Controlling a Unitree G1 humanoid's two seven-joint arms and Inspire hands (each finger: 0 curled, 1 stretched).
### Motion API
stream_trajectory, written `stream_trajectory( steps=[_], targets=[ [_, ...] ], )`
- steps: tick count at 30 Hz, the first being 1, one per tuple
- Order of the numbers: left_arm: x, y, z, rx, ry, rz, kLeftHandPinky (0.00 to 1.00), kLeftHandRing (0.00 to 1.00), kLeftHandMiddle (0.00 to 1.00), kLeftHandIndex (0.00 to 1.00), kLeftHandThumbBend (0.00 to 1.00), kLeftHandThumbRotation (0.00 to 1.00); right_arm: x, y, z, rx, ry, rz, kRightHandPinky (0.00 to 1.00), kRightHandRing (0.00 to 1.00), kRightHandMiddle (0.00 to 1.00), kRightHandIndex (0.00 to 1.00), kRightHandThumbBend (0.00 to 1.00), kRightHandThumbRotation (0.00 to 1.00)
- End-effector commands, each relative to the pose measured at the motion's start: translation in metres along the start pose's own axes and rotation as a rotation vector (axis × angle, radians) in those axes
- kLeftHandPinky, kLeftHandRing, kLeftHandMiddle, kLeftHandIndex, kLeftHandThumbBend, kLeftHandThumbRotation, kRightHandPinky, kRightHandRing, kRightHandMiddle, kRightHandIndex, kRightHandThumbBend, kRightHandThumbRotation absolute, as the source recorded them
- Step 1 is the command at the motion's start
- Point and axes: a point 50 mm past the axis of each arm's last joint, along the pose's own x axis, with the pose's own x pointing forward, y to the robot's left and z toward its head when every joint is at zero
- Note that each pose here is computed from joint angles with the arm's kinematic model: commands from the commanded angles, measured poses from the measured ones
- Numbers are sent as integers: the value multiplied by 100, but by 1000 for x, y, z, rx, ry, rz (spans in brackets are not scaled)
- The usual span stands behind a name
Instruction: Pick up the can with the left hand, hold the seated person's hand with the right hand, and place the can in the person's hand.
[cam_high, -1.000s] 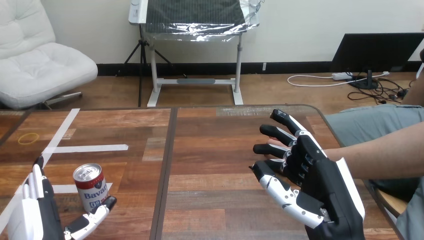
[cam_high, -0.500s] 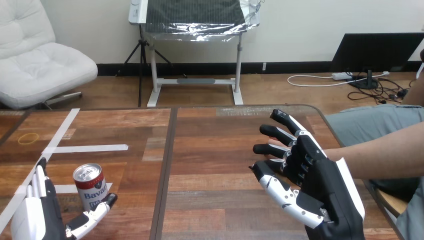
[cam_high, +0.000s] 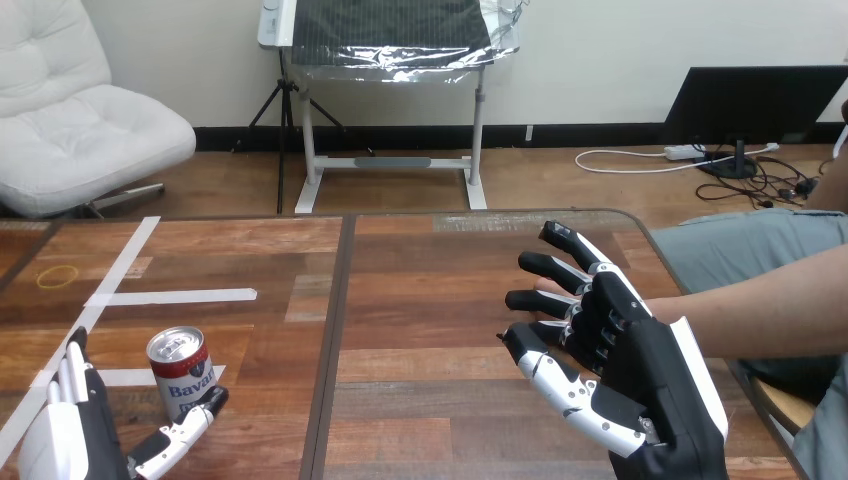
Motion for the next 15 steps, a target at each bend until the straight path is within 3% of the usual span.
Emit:
stream_trajectory(
  steps=[1, 15],
  targets=[
    [22, 6, 15, -22, -76, 49, 94, 100, 100, 100, 99, 52, 11, 1, 18, 10, -108, -4, 61, 72, 83, 89, 47, 0],
    [27, 3, 4, -35, -50, 35, 95, 100, 100, 100, 100, 58, 11, 1, 18, 4, -106, 2, 60, 72, 84, 89, 47, 0]
  ],
)
